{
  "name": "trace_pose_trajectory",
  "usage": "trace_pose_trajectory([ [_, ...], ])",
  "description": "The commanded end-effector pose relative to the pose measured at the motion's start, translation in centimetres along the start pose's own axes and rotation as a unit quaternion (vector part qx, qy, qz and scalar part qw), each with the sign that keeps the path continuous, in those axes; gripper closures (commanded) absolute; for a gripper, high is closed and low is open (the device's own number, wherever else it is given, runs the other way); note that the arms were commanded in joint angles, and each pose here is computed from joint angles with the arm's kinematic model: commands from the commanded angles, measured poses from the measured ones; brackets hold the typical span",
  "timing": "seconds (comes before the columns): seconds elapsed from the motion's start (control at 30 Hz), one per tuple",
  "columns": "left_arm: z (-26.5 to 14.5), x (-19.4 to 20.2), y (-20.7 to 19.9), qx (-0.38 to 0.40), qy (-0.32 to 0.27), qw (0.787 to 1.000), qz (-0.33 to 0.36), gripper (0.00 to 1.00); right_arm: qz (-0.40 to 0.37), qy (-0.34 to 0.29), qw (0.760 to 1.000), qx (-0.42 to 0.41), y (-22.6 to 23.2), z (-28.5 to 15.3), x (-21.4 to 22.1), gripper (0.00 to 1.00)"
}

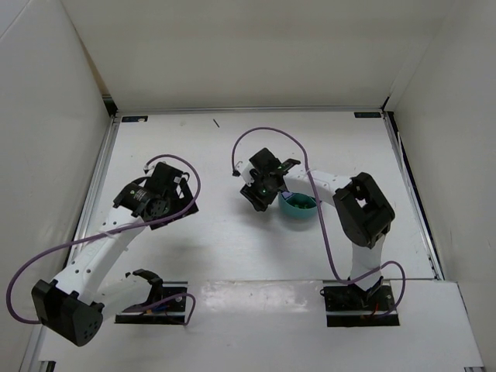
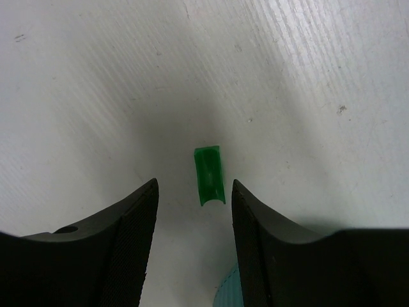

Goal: Sort the legos into containers by color

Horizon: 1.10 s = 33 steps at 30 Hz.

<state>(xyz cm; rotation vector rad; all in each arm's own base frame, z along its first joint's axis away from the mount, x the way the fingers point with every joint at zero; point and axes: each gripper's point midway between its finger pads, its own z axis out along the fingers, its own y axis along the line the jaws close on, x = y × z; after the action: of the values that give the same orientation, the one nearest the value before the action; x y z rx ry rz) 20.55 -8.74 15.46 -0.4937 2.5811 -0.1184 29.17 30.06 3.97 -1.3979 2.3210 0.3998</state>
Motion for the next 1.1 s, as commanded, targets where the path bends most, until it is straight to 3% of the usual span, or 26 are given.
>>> trace_pose_trajectory([
  [0.0,-0.3,-0.3,0.0,-0.001,0.000,1.000,0.000,0.00,-0.009,-0.009,1.000,0.009,0.1,0.5,-0.6,0.47],
  [0.13,-0.5,-0.3,0.1,-0.002,0.000,1.000,0.001,0.00,-0.001,0.005,0.999,0.042,-0.3,1.5,0.2,0.47],
  [0.67,-1.0,-0.9,0.5,-0.012,-0.012,1.000,0.007,0.00,0.023,0.023,0.994,0.099,0.0,1.1,1.5,0.81],
  [0.8,-1.2,-1.0,0.5,-0.010,-0.014,1.000,0.006,0.00,0.033,-0.015,0.995,0.093,0.5,-1.2,-0.6,0.86],
  [0.97,-1.4,-1.2,0.4,-0.005,-0.019,1.000,0.008,0.00,0.051,-0.108,0.988,0.099,0.5,-8.3,-4.1,0.86],
  [1.07,-1.5,-1.4,-0.1,0.004,-0.021,1.000,0.009,0.00,0.068,-0.142,0.982,0.108,0.1,-12.0,-4.1,0.86],
])
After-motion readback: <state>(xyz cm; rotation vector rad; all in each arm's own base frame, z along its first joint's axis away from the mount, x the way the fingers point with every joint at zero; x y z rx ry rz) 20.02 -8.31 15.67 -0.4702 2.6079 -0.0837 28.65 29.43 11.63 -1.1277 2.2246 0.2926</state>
